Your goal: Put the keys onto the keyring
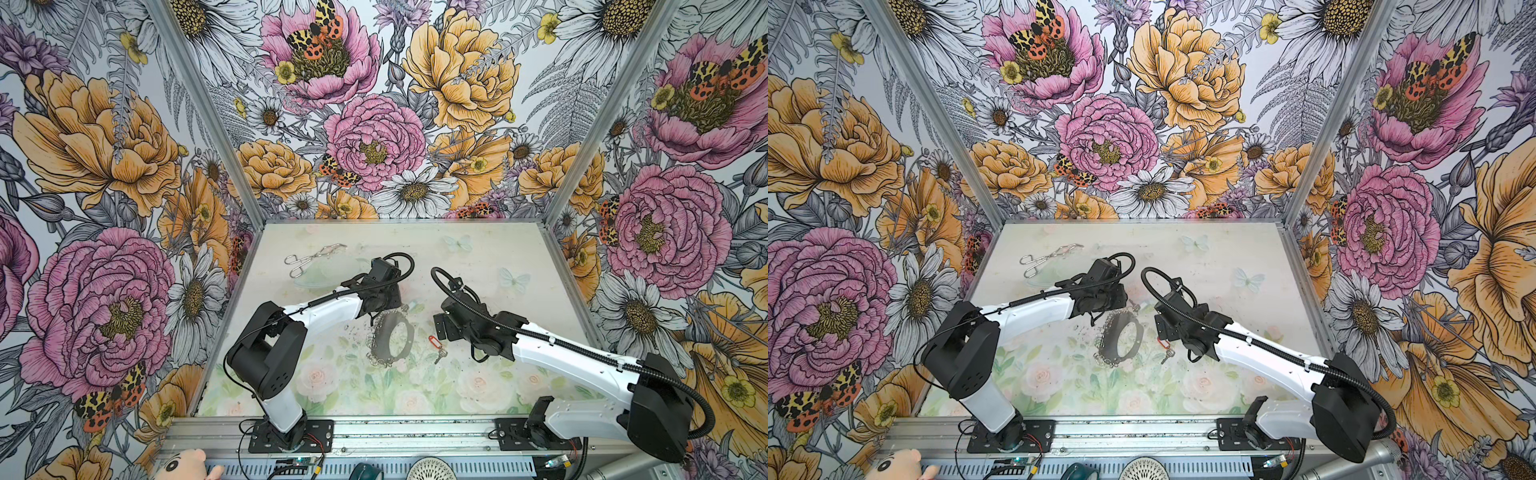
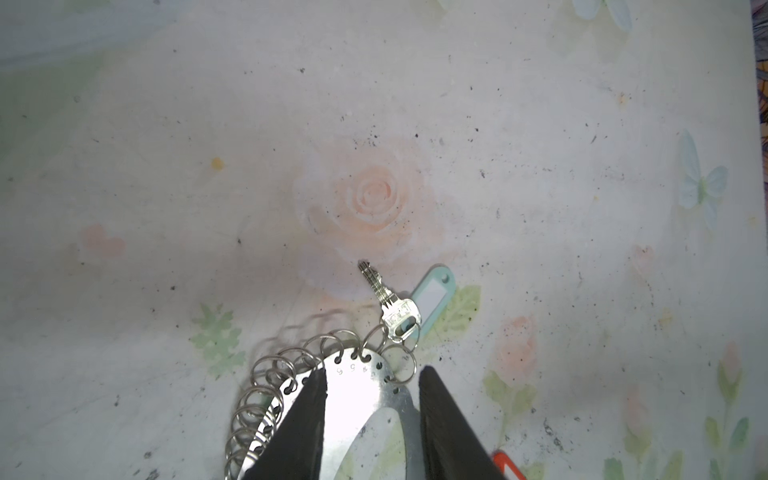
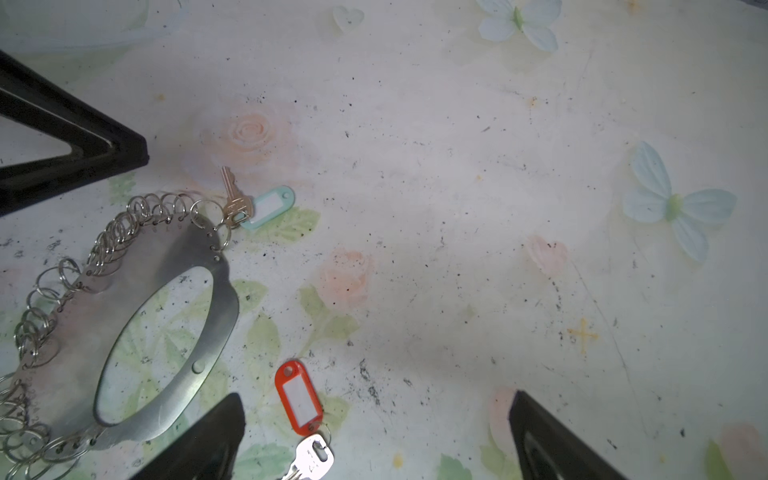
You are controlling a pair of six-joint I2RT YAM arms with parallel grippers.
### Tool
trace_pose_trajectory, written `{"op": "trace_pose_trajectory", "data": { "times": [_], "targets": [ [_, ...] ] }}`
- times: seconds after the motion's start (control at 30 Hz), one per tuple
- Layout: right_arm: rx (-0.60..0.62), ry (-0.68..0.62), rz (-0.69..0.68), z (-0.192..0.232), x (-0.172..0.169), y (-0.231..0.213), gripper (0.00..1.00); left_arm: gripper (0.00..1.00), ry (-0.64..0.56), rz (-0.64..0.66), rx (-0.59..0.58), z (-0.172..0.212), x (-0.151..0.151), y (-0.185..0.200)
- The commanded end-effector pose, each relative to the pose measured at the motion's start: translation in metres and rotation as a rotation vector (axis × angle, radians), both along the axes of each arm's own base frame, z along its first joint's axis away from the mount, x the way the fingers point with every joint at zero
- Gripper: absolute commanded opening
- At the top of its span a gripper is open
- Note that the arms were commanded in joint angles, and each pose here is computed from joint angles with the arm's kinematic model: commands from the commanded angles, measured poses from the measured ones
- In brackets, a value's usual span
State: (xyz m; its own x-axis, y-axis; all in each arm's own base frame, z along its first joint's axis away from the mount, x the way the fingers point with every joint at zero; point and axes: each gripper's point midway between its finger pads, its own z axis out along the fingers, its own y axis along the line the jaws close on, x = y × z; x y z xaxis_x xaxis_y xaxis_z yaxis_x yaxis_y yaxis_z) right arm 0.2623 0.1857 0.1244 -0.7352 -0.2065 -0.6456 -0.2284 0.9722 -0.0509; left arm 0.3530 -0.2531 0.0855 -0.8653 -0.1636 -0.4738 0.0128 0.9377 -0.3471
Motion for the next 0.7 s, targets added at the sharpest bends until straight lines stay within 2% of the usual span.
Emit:
{"op": "trace_pose_trajectory", "data": {
  "times": [0.0,0.13,0.4,0.67],
  "targets": [
    [0.026,-0.064,-0.014,0.008,0.004,-0.005,1.00,0.34,0.024,-0.030,0.041,-0.002,0.000,-0.004],
    [0.032,-0.083,-0.028,0.009,0.005,-0.009,0.99,0.30,0.058,-0.040,0.060,-0.009,0.006,-0.013],
    [0.025,-0.076,-0.033,0.003,0.003,-0.013,1.00,0.29,0.118,-0.095,0.127,-0.030,0.008,-0.029],
    [0.036,-0.085,-0.030,0.006,0.002,-0.014,1.00,0.27,0.145,-0.104,0.154,-0.040,0.005,-0.028]
  ]
}}
